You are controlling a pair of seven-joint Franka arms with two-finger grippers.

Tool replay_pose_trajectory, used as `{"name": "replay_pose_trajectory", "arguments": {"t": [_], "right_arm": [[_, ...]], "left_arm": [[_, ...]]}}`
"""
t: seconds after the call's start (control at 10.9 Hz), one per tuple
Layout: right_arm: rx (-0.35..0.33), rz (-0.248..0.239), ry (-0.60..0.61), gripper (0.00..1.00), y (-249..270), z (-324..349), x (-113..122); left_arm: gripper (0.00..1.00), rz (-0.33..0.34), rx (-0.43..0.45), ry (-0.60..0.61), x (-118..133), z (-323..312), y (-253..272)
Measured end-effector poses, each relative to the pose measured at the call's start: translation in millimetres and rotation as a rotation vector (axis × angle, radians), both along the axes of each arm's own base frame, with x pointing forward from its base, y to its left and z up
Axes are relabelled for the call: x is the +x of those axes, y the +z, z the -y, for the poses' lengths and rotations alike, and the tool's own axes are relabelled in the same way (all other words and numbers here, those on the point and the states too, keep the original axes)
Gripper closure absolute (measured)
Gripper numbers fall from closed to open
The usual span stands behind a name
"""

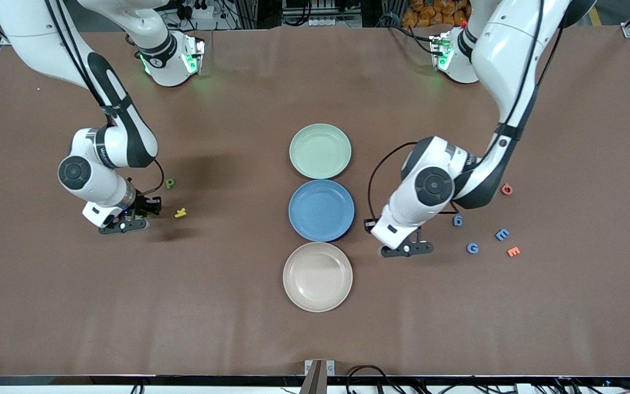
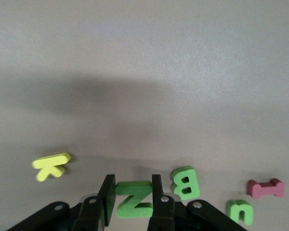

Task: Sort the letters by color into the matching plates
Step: 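Carry the X to the blue plate while the right gripper carries Z to green plate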

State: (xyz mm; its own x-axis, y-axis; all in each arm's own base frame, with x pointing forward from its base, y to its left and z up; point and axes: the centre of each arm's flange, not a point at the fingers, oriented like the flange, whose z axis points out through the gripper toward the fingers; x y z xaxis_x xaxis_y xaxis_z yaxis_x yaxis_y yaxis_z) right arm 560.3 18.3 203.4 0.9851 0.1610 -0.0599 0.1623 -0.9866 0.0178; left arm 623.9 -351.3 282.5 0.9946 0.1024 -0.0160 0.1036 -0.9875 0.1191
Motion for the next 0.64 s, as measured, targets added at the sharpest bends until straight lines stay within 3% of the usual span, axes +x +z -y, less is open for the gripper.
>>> {"name": "replay_pose_trajectory", "arguments": {"t": [0.37,0.64], "right_arm": [[0.01,0.024,-0.068,0.66,35,-39,14],[0.05,0.064,-0.2,0.66,55,-149,9]], "left_arm": [[0.64,0.012,-0.076,0.047,-18,53,2],[0.64,0.029,-0.137,0.061,-49,107,4]]}}
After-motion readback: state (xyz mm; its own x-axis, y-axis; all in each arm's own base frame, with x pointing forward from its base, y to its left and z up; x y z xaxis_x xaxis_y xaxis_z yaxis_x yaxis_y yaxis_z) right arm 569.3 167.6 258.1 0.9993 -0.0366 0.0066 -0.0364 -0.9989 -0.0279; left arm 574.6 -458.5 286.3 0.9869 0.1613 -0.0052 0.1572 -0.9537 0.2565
